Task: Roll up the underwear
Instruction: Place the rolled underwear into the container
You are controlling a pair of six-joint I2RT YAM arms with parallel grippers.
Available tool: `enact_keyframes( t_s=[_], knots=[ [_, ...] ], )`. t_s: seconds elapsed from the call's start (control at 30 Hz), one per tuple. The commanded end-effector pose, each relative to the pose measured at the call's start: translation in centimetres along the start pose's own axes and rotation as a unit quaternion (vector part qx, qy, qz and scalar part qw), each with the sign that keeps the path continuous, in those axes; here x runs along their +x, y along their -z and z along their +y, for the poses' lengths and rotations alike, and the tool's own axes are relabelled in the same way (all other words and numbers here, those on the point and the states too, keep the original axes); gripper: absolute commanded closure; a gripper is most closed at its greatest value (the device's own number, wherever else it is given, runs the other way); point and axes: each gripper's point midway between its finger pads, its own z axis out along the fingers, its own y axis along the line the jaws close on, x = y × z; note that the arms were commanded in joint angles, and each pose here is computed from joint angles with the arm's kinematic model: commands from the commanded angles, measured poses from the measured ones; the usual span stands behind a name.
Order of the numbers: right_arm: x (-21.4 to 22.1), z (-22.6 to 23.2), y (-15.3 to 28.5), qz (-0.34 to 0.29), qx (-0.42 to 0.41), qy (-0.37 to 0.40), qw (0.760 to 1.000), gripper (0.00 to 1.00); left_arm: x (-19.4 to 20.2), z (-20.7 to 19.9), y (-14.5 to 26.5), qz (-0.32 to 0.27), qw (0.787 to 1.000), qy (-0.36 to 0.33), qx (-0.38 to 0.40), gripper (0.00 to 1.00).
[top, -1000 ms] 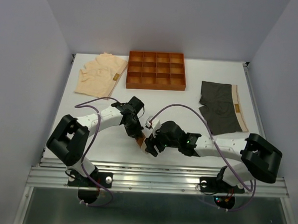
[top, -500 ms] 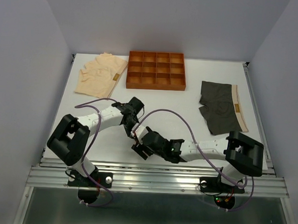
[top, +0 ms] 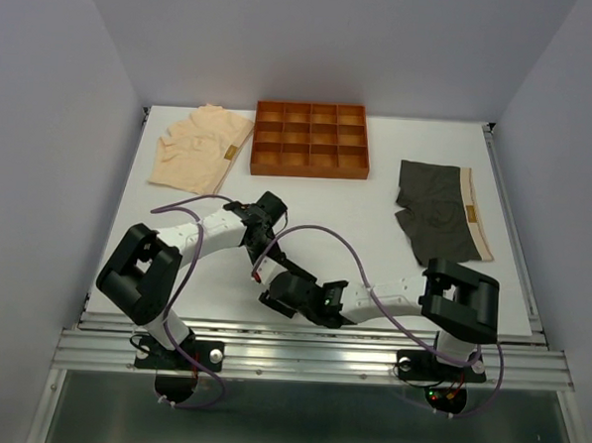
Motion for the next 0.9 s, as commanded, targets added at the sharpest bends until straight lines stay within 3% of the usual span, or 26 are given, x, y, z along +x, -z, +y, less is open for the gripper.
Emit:
enact_keyframes(
  t_s=[0.0, 0.17, 0.27, 0.3, 0.33, 0.37, 0.47, 0.87],
  knots=[
    [2.1, 0.8, -0.5, 0.045, 0.008, 0.05, 0.998, 0.31, 1.2, 1.5, -0.4, 0.025, 0.999, -0.008, -0.037, 1.0],
    [3.5, 0.9, -1.3, 0.072, 0.014, 0.067, 0.995, 0.4, 1.4, 1.6, -0.5, 0.031, 0.999, -0.008, -0.037, 1.0],
    [4.3, 1.3, -1.5, 0.084, 0.007, 0.066, 0.994, 0.55, 1.3, 1.4, -0.3, 0.03, 0.999, -0.011, -0.033, 0.99],
    [4.6, 1.4, -1.6, 0.088, 0.006, 0.066, 0.994, 0.83, 1.3, 1.2, -0.1, 0.028, 0.999, -0.013, -0.029, 0.98],
    [4.7, 1.4, -1.6, 0.089, 0.007, 0.062, 0.994, 0.95, 1.2, 1.0, 0.0, 0.026, 0.999, -0.015, -0.025, 0.95],
    [5.1, 1.3, -1.5, 0.092, 0.009, 0.058, 0.994, 0.99, 0.8, 0.4, 0.6, 0.017, 1.0, -0.02, -0.017, 0.88],
    [5.4, 1.2, -1.2, 0.091, 0.011, 0.048, 0.995, 0.99, -0.9, -1.1, 2.2, -0.023, 0.999, -0.03, -0.001, 0.64],
    [2.4, -1.1, 0.9, 0.017, -0.007, -0.067, 0.998, 0.99, -7.6, -5.3, 7.0, -0.131, 0.99, -0.038, 0.043, 0.42]
  ],
)
